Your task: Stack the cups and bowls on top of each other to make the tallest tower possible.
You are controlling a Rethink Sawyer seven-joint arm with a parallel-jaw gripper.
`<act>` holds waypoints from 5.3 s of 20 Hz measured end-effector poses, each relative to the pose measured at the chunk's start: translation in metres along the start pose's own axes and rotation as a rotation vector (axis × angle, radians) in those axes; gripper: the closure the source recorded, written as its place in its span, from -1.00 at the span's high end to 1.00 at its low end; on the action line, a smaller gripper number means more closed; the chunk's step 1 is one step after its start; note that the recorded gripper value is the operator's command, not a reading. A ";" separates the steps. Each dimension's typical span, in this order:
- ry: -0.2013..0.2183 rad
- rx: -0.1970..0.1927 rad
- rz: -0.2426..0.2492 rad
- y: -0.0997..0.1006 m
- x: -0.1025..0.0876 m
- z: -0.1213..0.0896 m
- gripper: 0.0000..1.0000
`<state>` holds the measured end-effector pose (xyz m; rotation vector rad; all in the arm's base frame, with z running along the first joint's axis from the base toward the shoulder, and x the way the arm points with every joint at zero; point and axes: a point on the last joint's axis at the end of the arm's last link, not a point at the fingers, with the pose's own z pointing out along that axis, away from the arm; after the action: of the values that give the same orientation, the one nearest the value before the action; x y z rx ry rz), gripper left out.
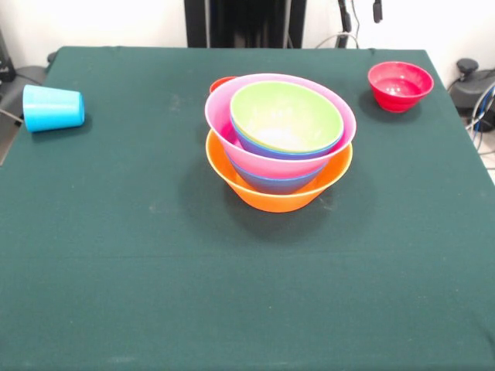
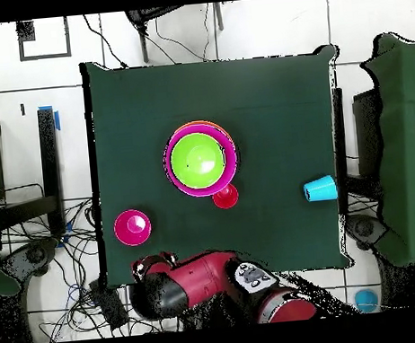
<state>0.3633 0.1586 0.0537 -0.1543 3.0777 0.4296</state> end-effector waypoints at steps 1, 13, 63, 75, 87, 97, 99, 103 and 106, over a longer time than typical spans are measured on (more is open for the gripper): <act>0.000 0.002 -0.003 0.001 0.000 0.000 1.00; 0.040 0.010 -0.018 0.008 0.015 0.010 1.00; -0.015 -0.014 0.040 -0.018 -0.129 0.109 -1.00; -0.028 -0.016 0.027 -0.012 -0.135 0.107 -1.00; -0.036 0.031 -0.032 0.005 -0.134 0.102 -1.00; -0.055 0.179 -0.132 0.076 -0.099 0.059 -1.00; -0.060 0.197 -0.131 0.081 -0.090 0.048 -1.00; -0.065 0.234 -0.132 0.083 -0.074 0.032 -1.00; -0.055 0.282 -0.123 0.075 -0.055 0.022 -1.00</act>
<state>0.4106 0.2419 0.0551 -0.3146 3.0101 -0.0068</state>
